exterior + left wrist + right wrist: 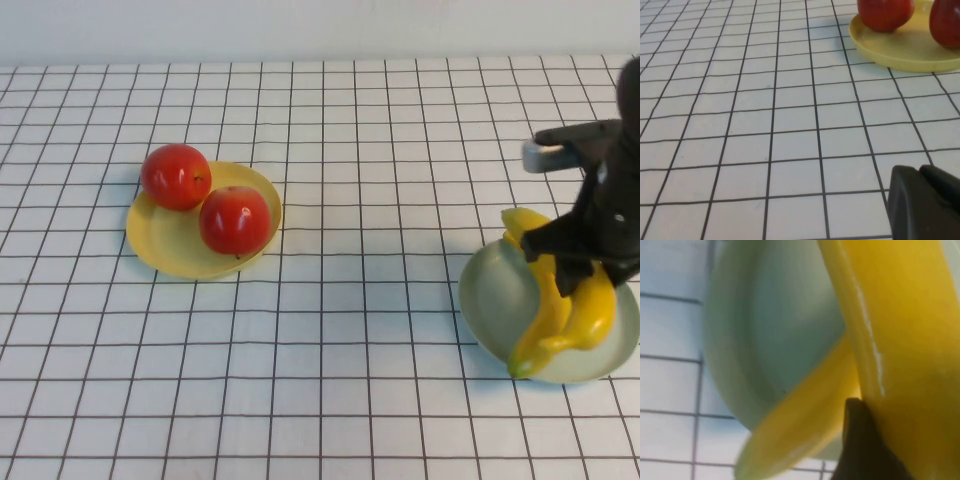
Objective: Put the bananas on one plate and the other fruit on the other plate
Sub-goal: Put another type of fruit in the right plate
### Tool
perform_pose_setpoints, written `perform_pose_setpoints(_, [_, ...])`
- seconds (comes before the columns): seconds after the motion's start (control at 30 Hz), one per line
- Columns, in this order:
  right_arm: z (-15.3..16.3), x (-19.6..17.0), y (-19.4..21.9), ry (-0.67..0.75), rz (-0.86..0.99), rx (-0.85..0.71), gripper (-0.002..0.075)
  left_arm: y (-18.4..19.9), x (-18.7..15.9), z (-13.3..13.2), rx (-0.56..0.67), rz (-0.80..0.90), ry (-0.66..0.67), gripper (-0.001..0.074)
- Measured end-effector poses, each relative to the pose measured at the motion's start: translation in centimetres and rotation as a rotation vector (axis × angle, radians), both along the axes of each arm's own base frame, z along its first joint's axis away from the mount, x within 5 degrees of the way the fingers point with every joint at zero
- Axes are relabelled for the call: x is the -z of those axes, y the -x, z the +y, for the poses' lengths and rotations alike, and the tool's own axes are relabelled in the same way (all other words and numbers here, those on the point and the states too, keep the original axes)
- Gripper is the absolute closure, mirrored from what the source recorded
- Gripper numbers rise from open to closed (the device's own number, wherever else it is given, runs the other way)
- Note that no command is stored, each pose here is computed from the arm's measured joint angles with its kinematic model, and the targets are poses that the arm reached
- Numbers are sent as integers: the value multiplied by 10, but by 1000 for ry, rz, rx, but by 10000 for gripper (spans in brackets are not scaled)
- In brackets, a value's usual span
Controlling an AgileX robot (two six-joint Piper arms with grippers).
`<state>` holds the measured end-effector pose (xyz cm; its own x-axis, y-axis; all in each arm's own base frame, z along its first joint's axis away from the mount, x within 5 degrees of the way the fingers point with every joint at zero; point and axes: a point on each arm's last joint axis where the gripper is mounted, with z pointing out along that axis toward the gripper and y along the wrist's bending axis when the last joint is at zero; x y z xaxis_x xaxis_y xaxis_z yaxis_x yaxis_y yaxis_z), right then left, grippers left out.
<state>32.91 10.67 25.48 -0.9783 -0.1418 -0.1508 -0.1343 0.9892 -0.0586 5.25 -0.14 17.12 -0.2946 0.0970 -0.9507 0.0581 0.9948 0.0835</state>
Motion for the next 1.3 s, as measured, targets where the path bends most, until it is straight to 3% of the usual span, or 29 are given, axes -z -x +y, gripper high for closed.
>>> perform_pose_setpoints(0.27, [-38, 33, 33, -42, -49, 84, 400, 0, 0, 0, 0, 0, 0, 738])
perform_pose_setpoints(0.6, [-47, 42, 23, -105, -189, 121, 400, 0, 0, 0, 0, 0, 0, 738])
perform_pose_setpoints(0.77, [-47, 51, 19, -99, -171, 124, 398, 0, 0, 0, 0, 0, 0, 738])
perform_pose_setpoints(0.97, [-47, 55, 19, -94, -155, 125, 289, 0, 0, 0, 0, 0, 0, 738])
perform_pose_setpoints(1.1, [-48, 53, 21, -91, -144, 126, 270, 0, 0, 0, 0, 0, 0, 738])
perform_pose_setpoints(1.2, [-48, 41, 24, -102, -186, 125, 306, 0, 0, 0, 0, 0, 0, 738])
perform_pose_setpoints(1.3, [-49, 11, 31, -139, -318, 118, 457, 0, 0, 0, 0, 0, 0, 738])
